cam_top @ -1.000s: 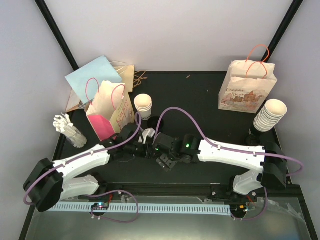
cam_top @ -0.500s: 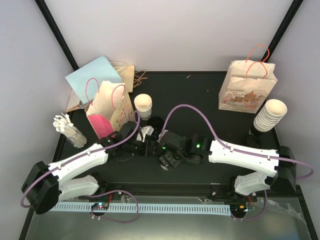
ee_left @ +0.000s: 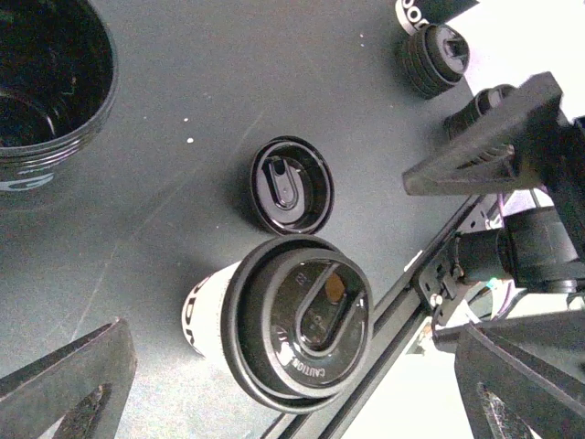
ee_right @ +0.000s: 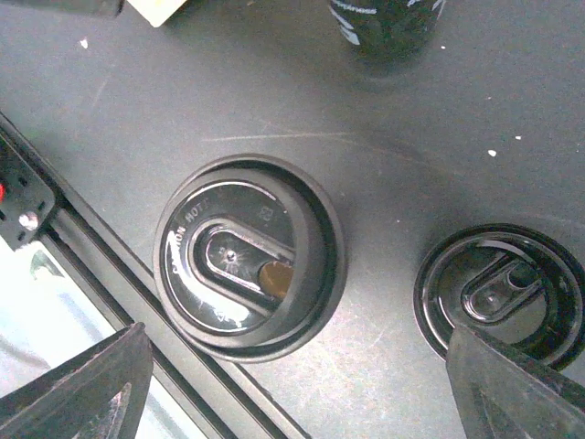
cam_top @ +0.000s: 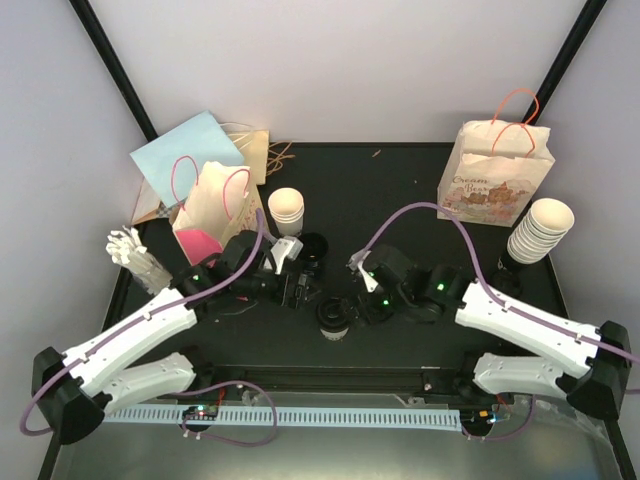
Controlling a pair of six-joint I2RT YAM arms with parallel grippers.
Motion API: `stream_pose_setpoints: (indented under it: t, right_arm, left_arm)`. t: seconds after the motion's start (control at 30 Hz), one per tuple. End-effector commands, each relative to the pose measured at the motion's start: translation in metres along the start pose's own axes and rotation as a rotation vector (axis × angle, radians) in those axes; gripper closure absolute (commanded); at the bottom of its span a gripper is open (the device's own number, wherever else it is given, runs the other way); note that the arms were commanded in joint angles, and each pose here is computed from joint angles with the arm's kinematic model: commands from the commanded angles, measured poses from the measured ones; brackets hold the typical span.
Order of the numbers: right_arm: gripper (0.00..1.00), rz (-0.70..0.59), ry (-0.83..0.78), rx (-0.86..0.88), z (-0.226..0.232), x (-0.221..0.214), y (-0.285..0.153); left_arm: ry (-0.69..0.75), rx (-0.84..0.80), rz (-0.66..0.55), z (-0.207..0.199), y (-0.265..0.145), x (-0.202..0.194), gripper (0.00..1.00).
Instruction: Pack the takeout coffee
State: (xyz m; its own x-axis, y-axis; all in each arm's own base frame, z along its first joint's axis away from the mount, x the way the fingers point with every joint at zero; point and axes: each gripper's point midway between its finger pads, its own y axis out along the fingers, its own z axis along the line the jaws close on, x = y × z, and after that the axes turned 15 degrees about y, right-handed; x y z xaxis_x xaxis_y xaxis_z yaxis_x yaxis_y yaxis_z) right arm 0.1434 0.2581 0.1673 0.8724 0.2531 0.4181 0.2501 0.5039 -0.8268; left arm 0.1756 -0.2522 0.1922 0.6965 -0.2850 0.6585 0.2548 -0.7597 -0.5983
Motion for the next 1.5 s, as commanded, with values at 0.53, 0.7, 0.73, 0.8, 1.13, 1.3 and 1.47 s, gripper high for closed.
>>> stream_pose_setpoints:
  t: [0.53,0.7,0.73,0.8,1.13,1.3,1.47]
  right_arm:
    - [0.36,0.031,0.306,0.313,-0.027,-0.011,0.008]
    - [0.41,0.058,0.346,0.347,-0.028,-0.019,0.018]
    - [0.42,0.063,0.353,0.352,-0.029,-0.021,0.021]
    - [0.43,0.074,0.364,0.366,-0.028,-0.024,0.024]
    - [0.45,0.087,0.390,0.400,-0.027,-0.028,0.034]
    - [0.45,0.093,0.393,0.394,-0.029,-0.030,0.036]
    - [0.45,0.097,0.392,0.398,-0.029,-0.031,0.037]
  left_arm:
    - [0.487,0.192,0.281,-0.051,0.023,-0.009,0.01]
    - [0.499,0.182,0.340,-0.051,0.041,-0.017,0.02]
    - [0.500,0.171,0.350,-0.052,0.044,-0.019,0.02]
    - [0.499,0.161,0.376,-0.053,0.048,-0.022,0.02]
    - [0.489,0.209,0.468,-0.042,0.061,-0.032,0.06]
    - [0.487,0.220,0.482,-0.039,0.062,-0.034,0.10]
    - [0.484,0.232,0.495,-0.036,0.062,-0.036,0.09]
